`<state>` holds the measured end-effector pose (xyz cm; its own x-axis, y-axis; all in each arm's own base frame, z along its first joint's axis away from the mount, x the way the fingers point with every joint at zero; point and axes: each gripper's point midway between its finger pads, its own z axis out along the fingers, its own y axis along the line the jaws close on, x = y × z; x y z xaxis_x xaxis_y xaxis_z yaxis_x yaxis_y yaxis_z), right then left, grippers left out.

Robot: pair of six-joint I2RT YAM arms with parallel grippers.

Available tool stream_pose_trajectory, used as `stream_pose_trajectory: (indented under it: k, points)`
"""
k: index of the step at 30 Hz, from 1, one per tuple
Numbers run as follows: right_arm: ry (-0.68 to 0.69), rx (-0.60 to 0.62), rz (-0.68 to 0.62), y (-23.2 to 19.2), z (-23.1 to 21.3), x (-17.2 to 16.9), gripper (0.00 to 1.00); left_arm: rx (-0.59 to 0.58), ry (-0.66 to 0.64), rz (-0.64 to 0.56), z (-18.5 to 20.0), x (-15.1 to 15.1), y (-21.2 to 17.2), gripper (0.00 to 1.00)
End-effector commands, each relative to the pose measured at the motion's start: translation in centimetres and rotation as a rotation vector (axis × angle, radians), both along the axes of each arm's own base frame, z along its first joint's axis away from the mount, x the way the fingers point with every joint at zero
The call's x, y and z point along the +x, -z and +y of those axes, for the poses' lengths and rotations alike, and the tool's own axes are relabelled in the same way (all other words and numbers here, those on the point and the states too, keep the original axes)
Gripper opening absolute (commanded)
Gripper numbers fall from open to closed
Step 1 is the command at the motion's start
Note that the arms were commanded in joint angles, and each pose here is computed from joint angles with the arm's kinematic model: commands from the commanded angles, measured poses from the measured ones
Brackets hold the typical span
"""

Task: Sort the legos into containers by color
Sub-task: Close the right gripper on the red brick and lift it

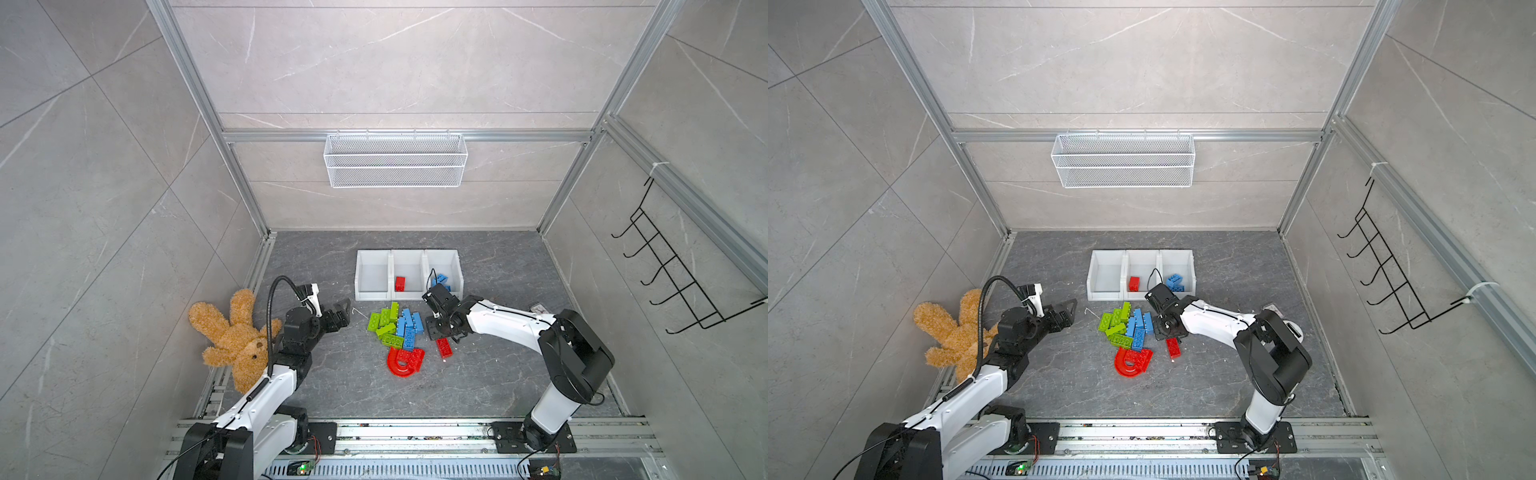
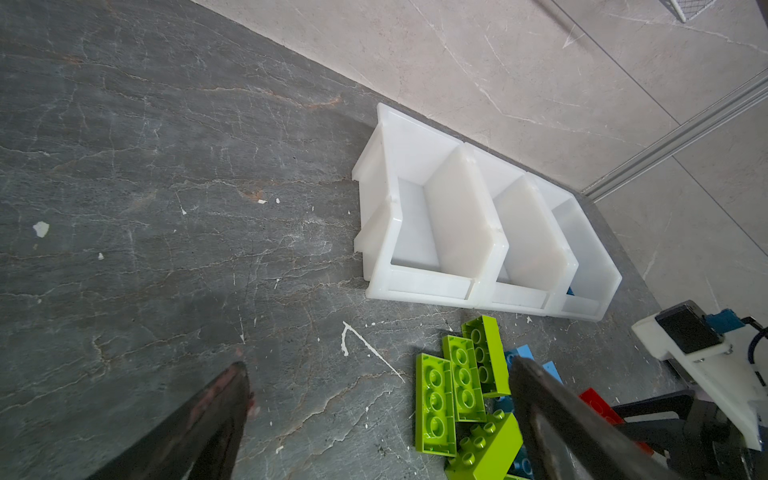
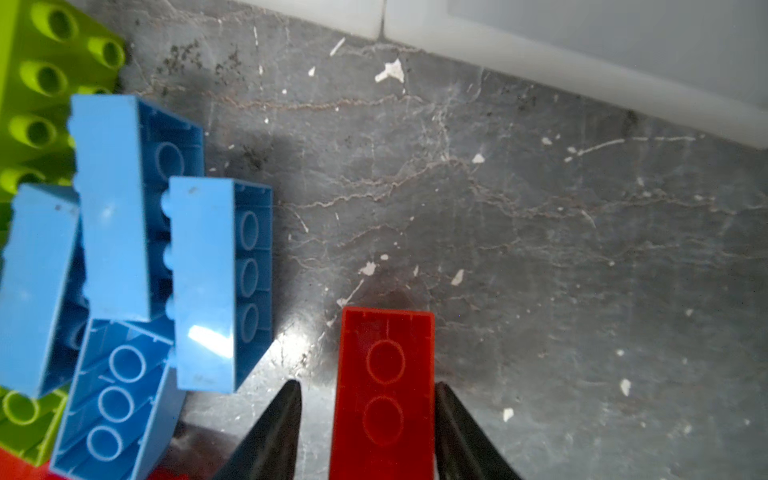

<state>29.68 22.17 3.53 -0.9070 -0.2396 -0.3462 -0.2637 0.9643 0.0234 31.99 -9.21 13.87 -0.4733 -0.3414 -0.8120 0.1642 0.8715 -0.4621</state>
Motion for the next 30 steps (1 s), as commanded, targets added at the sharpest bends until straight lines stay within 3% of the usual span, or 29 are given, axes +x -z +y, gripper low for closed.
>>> stream_pose_trajectory:
  k: [1, 7, 20, 25, 30]
  points:
    - [0.001, -0.065, 0.007, 0.1, -1.0, 0.1, 0.49, 0.019, 0.004, -0.062, 0.0, 0.6, -1.5, 0.99]
    - [0.007, -0.075, -0.029, -0.9, -1.4, 0.5, 0.40, 0.022, 0.002, -0.062, 0.1, 0.6, -1.6, 1.00]
    - [-0.002, -0.043, -0.064, -2.7, -0.9, 1.0, 0.39, 0.022, 0.000, -0.062, 0.1, 0.6, -1.6, 0.99]
    - [-0.004, -0.018, -0.089, -3.7, -0.5, 1.3, 0.26, 0.025, -0.003, -0.067, 0.2, 0.5, -1.8, 0.99]
    - [-0.010, -0.003, -0.113, -4.9, -0.3, 1.6, 0.25, 0.024, -0.001, -0.064, 0.1, 0.5, -1.7, 0.99]
